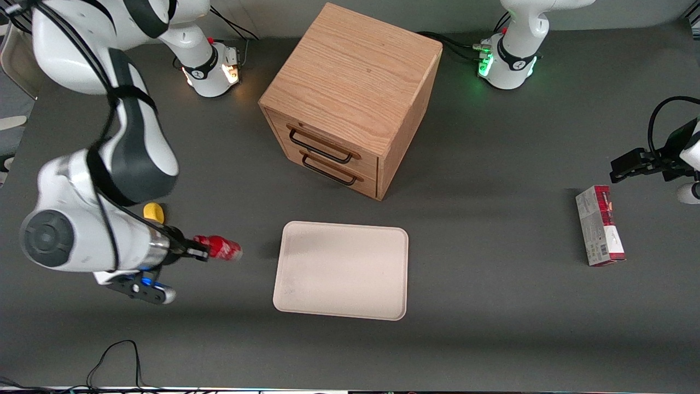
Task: Place coke bottle on tray
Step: 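Lift the bottle and carry it toward the cream tray, then lower the bottle upright onto the tray's rim area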
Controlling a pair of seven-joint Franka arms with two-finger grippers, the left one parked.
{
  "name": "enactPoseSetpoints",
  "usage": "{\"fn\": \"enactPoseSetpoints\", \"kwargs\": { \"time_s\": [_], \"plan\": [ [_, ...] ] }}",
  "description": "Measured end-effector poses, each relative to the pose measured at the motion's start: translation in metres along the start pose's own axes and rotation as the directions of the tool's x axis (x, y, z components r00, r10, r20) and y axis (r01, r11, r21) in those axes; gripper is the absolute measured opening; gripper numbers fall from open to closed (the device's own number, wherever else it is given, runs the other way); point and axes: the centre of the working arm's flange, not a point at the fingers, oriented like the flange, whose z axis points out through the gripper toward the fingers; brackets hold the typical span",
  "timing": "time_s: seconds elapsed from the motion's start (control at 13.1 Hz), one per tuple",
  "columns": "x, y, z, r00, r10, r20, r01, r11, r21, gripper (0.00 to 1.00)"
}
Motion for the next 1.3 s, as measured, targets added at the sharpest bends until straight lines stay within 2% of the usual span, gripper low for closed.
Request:
{"fn": "enactPoseSetpoints", "kwargs": {
  "time_s": [0.38, 0.61, 0.76, 1.07, 1.3],
  "plan": [
    [0.003, -0.043, 0.037, 0.996, 0.078, -0.052, -0.075, 0.996, 0.053, 0.3],
    [-0.006, -0.075, 0.065, 0.995, 0.066, -0.074, -0.06, 0.995, 0.076, 0.3],
    [-0.014, -0.094, 0.082, 0.995, 0.043, -0.086, -0.036, 0.996, 0.075, 0.3],
    [-0.012, -0.106, 0.107, 0.991, 0.019, -0.134, -0.012, 0.999, 0.05, 0.3],
    [-0.009, -0.105, 0.107, 0.989, 0.021, -0.146, -0.013, 0.999, 0.053, 0.3]
  ]
}}
